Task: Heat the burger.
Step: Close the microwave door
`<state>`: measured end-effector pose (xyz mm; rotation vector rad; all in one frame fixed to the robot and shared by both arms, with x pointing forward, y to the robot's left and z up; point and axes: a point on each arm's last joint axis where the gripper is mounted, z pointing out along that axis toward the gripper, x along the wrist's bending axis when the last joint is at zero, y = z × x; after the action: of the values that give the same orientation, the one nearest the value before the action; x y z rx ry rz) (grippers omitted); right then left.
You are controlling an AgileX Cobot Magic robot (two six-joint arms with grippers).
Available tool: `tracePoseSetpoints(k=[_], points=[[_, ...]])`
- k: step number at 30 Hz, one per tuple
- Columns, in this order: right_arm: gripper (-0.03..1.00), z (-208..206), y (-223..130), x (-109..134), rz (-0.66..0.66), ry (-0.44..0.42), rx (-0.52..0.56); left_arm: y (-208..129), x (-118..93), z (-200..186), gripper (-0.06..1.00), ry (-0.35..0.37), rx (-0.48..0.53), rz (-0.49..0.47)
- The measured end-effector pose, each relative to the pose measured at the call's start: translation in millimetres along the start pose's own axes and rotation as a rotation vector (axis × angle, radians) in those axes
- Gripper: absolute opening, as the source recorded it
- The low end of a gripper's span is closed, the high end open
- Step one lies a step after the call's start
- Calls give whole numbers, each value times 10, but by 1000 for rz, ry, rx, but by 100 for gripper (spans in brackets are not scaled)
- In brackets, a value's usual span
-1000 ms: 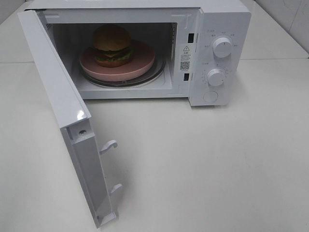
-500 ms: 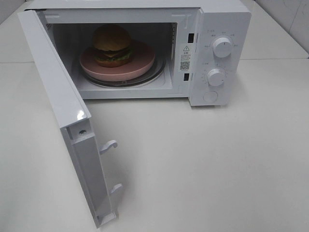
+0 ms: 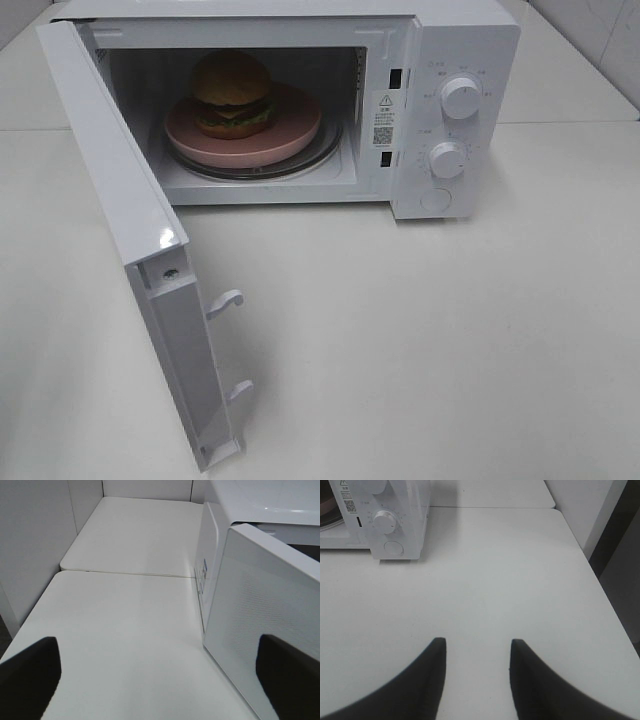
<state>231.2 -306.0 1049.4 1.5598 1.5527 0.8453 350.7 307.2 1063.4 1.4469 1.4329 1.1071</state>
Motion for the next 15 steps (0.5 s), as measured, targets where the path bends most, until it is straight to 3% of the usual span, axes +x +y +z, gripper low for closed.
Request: tracePoseSetpoints(k=[6,8,9,11,12,14,15], points=[[41,0,0,0,0,0,0,-171,55,329,87,57,-48,-20],[41,0,0,0,0,0,0,-181,83,423,77,85,-83,-21],[41,0,0,0,0,0,0,-181,83,423,77,85,-83,-21],[41,0,0,0,0,0,0,-173,106,498,62,106,-107,-24],[41,0,0,0,0,0,0,-173,106,498,62,106,-107,-24],[41,0,0,0,0,0,0,-193,125,593,39,124,-112,-24],[41,0,0,0,0,0,0,-193,125,593,39,124,-112,-24]])
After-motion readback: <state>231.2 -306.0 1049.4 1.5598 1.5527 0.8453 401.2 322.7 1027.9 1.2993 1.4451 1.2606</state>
